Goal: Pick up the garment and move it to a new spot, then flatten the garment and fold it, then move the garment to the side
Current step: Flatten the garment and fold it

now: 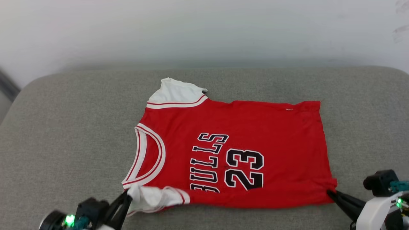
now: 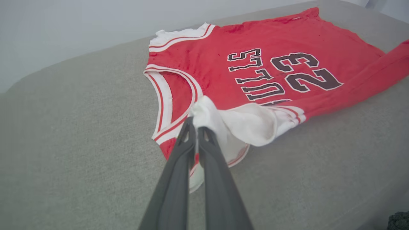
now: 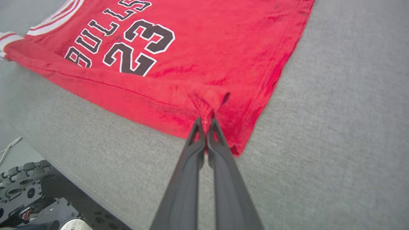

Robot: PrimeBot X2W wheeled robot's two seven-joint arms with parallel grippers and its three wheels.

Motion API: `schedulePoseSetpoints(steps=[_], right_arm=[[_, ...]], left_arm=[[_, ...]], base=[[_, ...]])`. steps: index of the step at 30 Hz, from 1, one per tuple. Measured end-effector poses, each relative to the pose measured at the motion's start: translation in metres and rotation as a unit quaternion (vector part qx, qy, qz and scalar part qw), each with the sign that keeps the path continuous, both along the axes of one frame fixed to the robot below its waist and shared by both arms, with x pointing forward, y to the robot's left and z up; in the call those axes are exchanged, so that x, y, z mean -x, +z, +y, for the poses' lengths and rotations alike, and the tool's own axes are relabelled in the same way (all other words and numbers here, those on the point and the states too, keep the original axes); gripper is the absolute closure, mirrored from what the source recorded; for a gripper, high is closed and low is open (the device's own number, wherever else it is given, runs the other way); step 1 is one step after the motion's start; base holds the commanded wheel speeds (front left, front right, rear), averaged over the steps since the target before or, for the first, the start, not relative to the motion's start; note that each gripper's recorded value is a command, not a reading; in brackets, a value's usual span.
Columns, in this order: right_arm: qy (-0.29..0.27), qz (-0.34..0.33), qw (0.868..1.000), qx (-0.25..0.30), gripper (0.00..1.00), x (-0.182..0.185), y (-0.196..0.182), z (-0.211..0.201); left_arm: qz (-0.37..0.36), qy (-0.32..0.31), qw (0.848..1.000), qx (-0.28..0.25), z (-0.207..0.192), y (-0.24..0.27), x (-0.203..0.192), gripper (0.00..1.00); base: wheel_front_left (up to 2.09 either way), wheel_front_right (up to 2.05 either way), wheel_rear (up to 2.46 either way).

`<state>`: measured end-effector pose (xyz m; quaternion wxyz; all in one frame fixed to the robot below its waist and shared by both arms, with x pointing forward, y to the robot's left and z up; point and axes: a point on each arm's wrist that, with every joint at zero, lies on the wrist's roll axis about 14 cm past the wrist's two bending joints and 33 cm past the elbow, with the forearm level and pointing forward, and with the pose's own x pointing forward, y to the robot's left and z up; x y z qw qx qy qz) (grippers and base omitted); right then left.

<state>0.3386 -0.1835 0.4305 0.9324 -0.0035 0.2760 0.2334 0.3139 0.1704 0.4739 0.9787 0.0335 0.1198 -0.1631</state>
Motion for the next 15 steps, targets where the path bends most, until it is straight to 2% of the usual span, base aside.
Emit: schedulePoseSetpoints(steps=[9,15], right_arm=[[-0.013,-0.005,1.0,-0.001,1.0,-0.028,0.008,0.004],[-0.036,0.013,0.999,-0.008,1.0,-0.042,-0.002,0.0]], left_arm=[[-0.029,-0.065,0.996,-0.051,-0.009,0.02,-0.068,1.0],[-0.017,-0.066,0.996,-0.064,-0.002,0.007,-0.105,1.0]], base=[[0.0,0.0,0.0],[0.0,0.0,0.0]])
